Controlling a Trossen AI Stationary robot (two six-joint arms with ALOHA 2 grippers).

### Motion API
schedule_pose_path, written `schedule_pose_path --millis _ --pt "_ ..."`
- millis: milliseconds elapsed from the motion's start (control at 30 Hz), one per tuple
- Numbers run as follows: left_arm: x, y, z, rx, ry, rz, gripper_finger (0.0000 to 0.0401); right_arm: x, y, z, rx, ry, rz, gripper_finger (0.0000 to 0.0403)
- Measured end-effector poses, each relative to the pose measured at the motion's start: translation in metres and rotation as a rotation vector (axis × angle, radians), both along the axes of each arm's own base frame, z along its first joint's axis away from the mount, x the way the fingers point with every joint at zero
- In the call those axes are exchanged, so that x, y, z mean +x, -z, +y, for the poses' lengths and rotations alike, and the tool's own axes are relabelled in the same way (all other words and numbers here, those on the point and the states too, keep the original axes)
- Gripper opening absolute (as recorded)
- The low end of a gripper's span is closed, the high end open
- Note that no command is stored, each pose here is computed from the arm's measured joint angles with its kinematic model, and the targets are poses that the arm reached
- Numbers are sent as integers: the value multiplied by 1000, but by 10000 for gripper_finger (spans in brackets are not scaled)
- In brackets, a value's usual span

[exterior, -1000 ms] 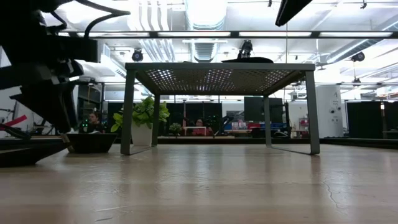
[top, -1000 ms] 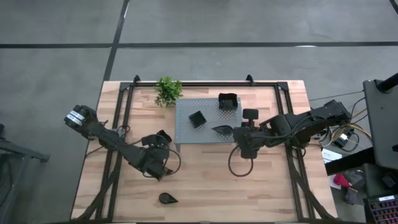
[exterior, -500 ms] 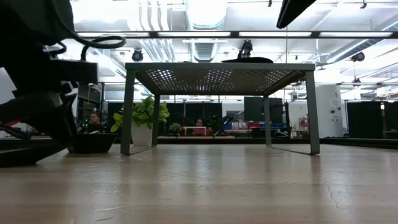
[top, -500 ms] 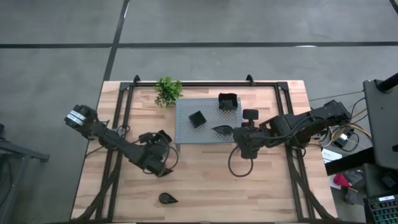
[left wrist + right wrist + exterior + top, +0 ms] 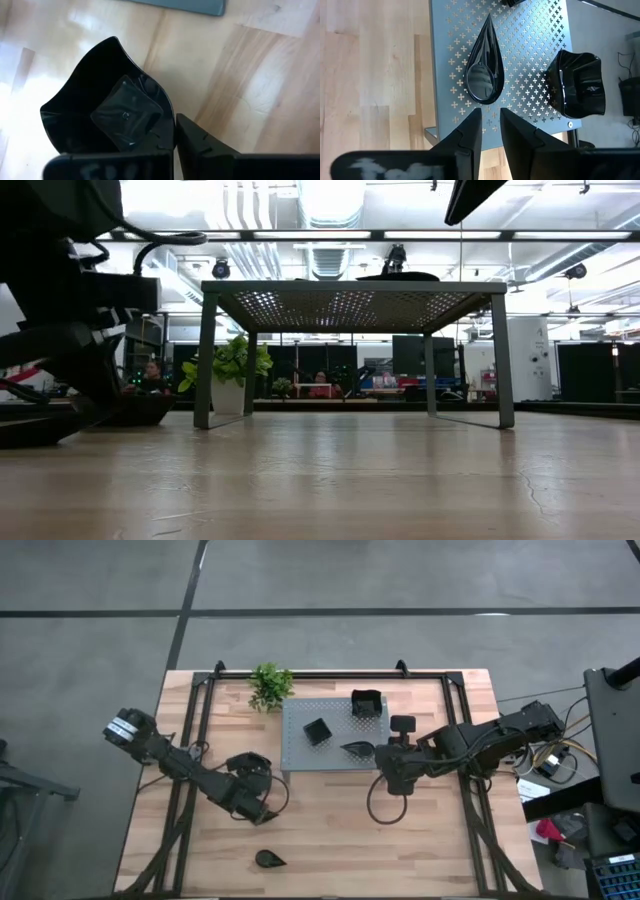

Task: Pick & Place Mini shaped plates
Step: Stack the black distorted square plate on top of the black distorted square plate on the shelf

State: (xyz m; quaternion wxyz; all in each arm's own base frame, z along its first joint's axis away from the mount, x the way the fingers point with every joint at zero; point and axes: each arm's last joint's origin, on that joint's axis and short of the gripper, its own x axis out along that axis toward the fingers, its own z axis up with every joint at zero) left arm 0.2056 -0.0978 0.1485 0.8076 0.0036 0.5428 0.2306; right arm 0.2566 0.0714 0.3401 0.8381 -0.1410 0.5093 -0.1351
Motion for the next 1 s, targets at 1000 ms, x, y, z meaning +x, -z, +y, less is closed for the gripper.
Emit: schedule_pose_path --millis 1000 --pt "45 -165 -71 -508 388 -389 0 16 -6 47 460 -465 -116 67"
